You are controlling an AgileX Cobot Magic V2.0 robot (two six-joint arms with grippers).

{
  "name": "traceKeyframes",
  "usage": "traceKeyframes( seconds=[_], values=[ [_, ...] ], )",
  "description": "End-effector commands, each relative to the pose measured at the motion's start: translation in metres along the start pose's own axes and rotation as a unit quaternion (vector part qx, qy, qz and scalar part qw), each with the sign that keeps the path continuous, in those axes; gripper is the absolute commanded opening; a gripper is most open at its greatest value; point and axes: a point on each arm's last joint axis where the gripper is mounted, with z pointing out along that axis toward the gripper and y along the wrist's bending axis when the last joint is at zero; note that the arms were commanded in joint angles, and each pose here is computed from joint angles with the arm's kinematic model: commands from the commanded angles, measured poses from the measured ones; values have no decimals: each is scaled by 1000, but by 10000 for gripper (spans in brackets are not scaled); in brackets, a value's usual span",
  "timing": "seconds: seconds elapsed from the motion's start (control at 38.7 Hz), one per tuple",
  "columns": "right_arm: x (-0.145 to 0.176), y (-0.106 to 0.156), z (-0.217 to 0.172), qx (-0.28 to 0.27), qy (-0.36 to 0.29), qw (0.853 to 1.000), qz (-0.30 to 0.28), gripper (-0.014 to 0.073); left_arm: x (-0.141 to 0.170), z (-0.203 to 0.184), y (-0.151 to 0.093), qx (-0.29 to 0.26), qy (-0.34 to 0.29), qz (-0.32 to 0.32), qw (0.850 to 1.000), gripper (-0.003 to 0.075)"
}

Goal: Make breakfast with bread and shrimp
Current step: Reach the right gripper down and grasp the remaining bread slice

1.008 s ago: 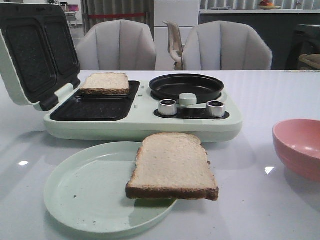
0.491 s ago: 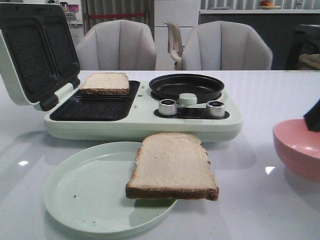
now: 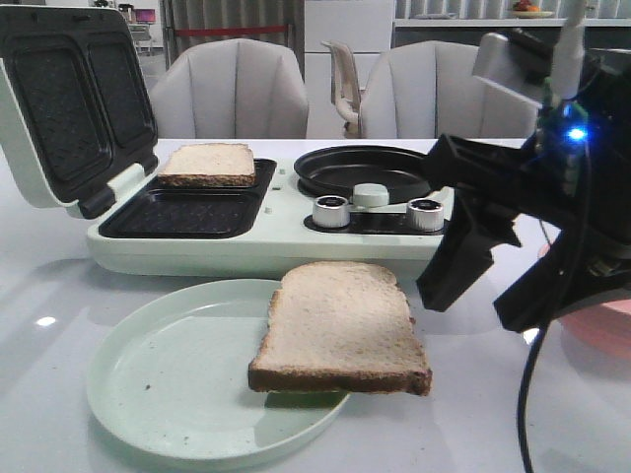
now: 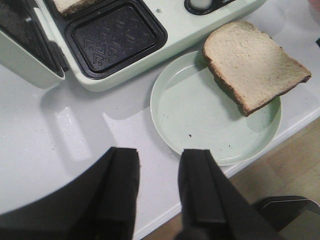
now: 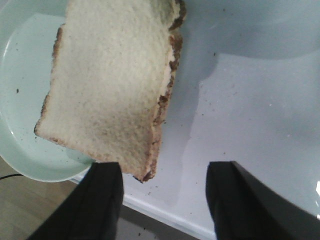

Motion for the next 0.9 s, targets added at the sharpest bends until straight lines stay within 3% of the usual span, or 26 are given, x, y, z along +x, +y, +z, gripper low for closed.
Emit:
traceKeyframes(
  seconds=[0.0,0.65,0.88],
  values=[
    [-15,10,-1,-17,-8,1000,1,484,-13,-7,0,1,-52,4,999,277],
    [-56,15,59,-19,56,998,20,478,-13,-7,0,-2,-52,7,999,277],
    [-56,16,57,-22,62,998,17,132,-14,-7,3,-18,-52,23,998,277]
  ],
)
